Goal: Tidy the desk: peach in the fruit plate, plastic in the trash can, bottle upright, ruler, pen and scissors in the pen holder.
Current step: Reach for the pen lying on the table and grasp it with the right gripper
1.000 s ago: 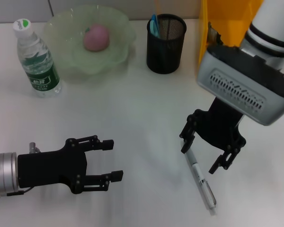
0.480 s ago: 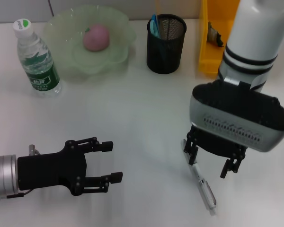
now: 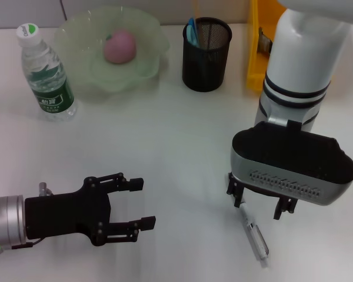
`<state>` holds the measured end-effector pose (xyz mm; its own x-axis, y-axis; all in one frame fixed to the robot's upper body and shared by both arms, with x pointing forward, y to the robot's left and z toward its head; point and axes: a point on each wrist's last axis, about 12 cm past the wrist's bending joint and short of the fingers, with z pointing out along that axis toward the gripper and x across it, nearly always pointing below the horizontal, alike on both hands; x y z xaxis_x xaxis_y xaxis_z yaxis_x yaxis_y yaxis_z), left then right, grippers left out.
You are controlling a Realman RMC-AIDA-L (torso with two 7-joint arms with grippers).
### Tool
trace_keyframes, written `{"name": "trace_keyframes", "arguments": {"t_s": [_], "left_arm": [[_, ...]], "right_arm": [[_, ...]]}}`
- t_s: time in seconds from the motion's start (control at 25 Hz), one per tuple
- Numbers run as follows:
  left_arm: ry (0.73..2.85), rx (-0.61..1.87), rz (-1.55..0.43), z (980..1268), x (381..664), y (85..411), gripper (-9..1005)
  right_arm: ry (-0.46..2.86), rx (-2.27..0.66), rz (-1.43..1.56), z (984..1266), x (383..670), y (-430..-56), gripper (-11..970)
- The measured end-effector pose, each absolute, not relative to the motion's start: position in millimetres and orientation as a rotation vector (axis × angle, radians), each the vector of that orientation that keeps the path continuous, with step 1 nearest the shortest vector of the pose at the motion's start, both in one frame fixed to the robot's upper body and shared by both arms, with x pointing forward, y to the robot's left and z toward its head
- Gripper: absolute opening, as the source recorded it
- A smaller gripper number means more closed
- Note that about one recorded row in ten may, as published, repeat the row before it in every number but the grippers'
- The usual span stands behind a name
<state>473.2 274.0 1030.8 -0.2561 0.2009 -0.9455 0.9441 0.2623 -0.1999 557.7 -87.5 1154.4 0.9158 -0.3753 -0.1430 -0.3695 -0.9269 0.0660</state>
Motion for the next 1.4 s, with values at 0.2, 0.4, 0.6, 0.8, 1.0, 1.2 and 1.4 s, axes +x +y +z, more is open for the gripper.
{"name": "trace_keyframes", "arguments": {"t_s": [0.2,0.4,0.6,0.8,1.0,1.2,1.4], "left_arm": [[1.655,1.064,-1.066,1031.4,474.0,273.8,800],[1.648,1.06,-1.068,1032.4,474.5,273.8,800],[1.647,1.059,-1.068,1032.6,474.6,273.8,800],[1.646,1.059,-1.069,1032.7,474.3,274.0,800],[1.646,1.058,-1.069,1032.6,474.2,274.1,800],[1.643,1.056,-1.071,1032.9,474.3,273.7,800],[1.643,1.05,-1.068,1033.1,474.3,274.3,800]], "right_arm": [[-0.559,3.064,-0.225,1153.5,557.8,-84.3,663],[-0.524,3.094,-0.234,1152.1,557.5,-83.0,660],[-0.492,3.101,-0.237,1150.2,556.0,-82.4,655],[-0.477,3.099,-0.237,1148.6,554.8,-82.5,649],[-0.468,3.097,-0.236,1147.8,554.5,-82.6,644],[-0.463,3.087,-0.239,1145.9,553.9,-83.5,625],[-0.46,3.086,-0.233,1144.4,554.0,-83.5,565]]}}
